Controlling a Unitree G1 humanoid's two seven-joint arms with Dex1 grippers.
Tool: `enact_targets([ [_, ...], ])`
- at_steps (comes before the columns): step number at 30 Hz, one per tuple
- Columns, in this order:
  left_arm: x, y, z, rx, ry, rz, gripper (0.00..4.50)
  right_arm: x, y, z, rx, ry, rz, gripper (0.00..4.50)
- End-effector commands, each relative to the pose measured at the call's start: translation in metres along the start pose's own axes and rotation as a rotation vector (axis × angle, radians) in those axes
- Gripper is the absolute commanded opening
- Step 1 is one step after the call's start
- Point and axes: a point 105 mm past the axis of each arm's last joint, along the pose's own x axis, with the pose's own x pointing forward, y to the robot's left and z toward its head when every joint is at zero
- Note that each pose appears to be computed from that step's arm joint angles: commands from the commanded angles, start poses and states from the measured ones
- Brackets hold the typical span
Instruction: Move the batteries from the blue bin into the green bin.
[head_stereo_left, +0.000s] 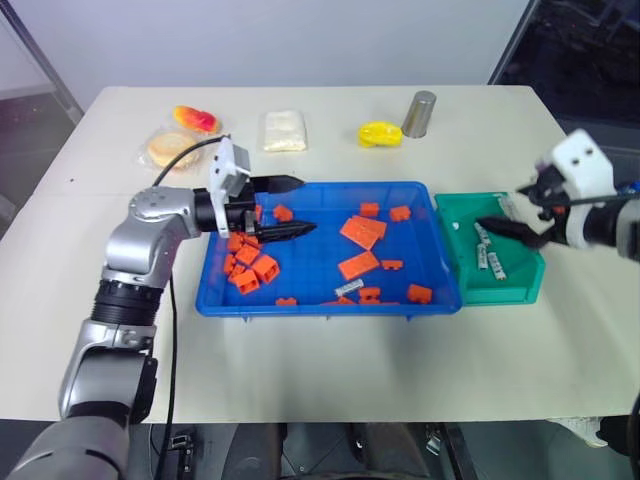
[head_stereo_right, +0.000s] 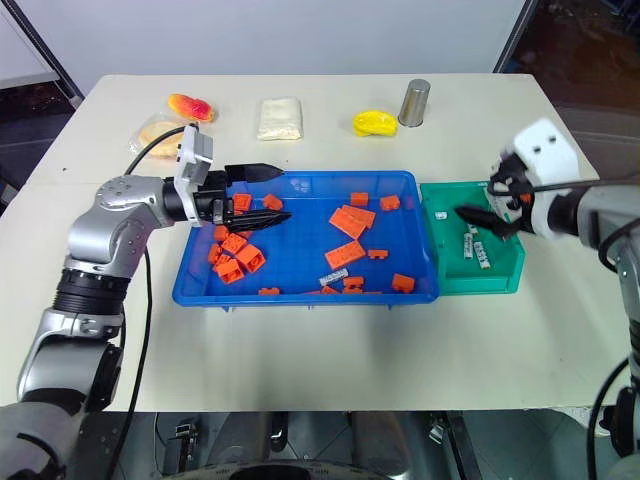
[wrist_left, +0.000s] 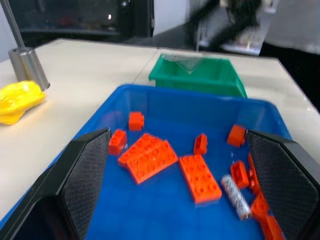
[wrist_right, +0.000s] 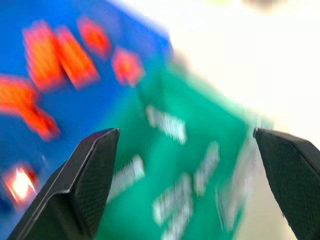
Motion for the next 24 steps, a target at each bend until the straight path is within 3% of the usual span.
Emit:
enact_targets([
  [1,-0.013,-0.004,0.0,0.028,0.035,0.013,4.5,0.005,0.029,0.021,-0.112,-0.066,0.193,4.41],
  [6,-0.022,-0.012,0.002,0.03,0.044,0.048,4.5,0.023,0.064,0.011,-0.306,-0.06,0.443,4.41],
  [18,-0.031,-0.027,0.001,0.002,0.041,0.137,4.5,0.074,0.117,-0.005,-0.581,-0.128,0.763,4.41],
  [24,-0.036,-0.031,0.001,-0.006,0.039,0.175,4.5,0.097,0.135,-0.011,-0.697,-0.153,0.839,4.41],
])
